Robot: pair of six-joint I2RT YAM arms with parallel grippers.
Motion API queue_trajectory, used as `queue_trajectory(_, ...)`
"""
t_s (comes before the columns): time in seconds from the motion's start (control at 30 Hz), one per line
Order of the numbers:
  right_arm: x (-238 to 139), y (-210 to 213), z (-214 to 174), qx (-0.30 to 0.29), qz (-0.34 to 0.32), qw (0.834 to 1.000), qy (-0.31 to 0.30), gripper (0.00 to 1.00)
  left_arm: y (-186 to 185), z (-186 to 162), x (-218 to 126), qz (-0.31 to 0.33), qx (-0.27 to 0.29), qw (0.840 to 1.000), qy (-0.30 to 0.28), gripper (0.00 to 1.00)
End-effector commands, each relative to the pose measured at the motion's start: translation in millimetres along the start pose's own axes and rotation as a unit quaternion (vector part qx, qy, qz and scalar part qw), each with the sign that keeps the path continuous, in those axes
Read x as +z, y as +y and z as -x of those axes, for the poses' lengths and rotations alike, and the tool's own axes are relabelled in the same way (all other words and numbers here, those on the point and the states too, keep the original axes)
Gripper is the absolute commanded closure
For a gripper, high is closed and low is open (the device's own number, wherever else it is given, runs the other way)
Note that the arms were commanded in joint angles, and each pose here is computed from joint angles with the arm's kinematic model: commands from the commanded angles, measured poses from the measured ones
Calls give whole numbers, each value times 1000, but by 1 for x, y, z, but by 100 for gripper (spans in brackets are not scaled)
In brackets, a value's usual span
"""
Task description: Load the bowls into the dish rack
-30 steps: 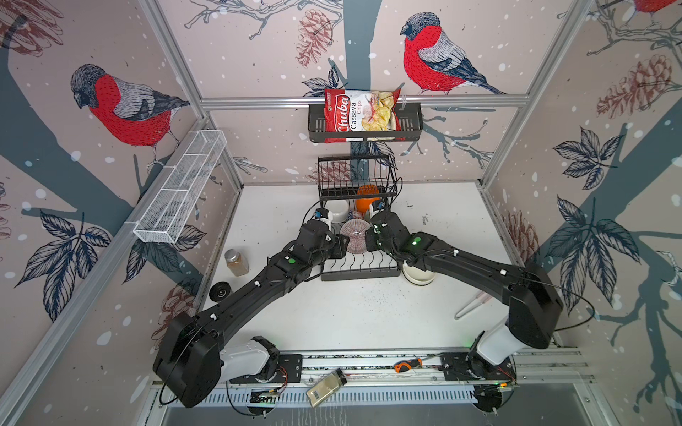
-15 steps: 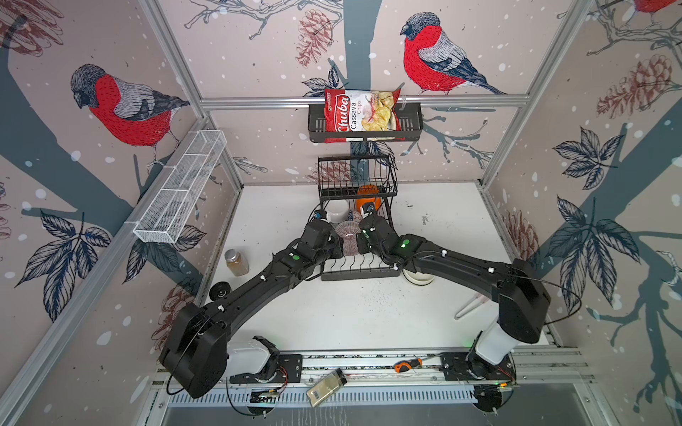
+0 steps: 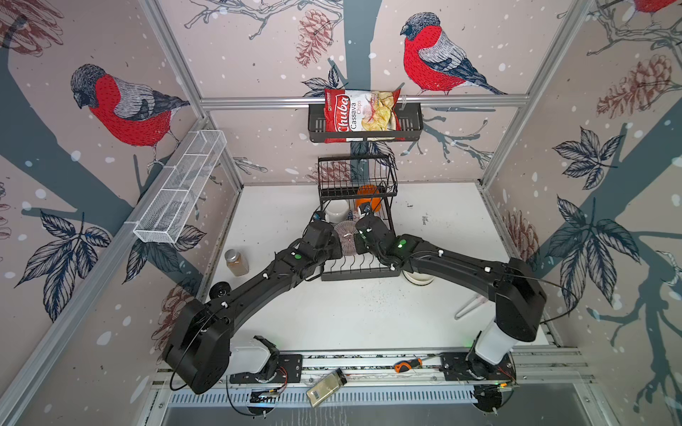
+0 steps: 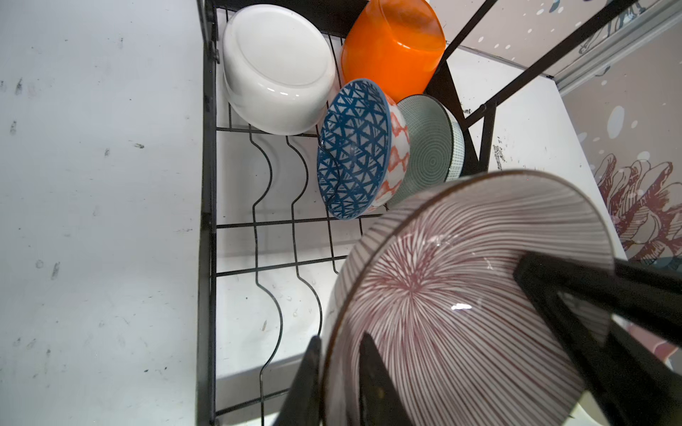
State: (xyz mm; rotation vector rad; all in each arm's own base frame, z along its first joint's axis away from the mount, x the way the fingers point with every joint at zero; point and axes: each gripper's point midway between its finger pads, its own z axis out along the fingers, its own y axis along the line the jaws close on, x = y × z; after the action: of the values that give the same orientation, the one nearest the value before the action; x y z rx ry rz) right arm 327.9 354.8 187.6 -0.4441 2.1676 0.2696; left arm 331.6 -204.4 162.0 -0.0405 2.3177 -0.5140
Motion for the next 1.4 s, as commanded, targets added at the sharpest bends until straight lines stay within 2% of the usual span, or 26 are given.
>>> queue_trajectory(0.0, -2, 8, 15, 15, 15, 999, -25, 93, -5, 4, 0, -10, 4, 1000, -4, 88)
queue_trajectory(0.27, 0, 12, 13, 14, 26, 999, -21, 93, -6, 4, 2, -14, 4, 1000, -2, 100)
queue_trajectory(0.5, 1, 14, 13, 15, 35, 999, -18, 93, -7, 5, 3, -25, 0, 1000, 0, 100)
queue_trajectory(0.77, -1, 13, 14, 24, 64, 997, -16, 87, -10, 4, 2, -41, -7, 999, 5, 100)
queue_trajectory(1.07, -8, 10, 14, 25, 125, 992, -11, 73, -12, 4, 1, -65, -7, 998, 13, 100)
queue_trajectory(1.37, -31, 16, 18, 8, 191, 981, -20, 52, -7, 6, 0, -109, 4, 994, 20, 100)
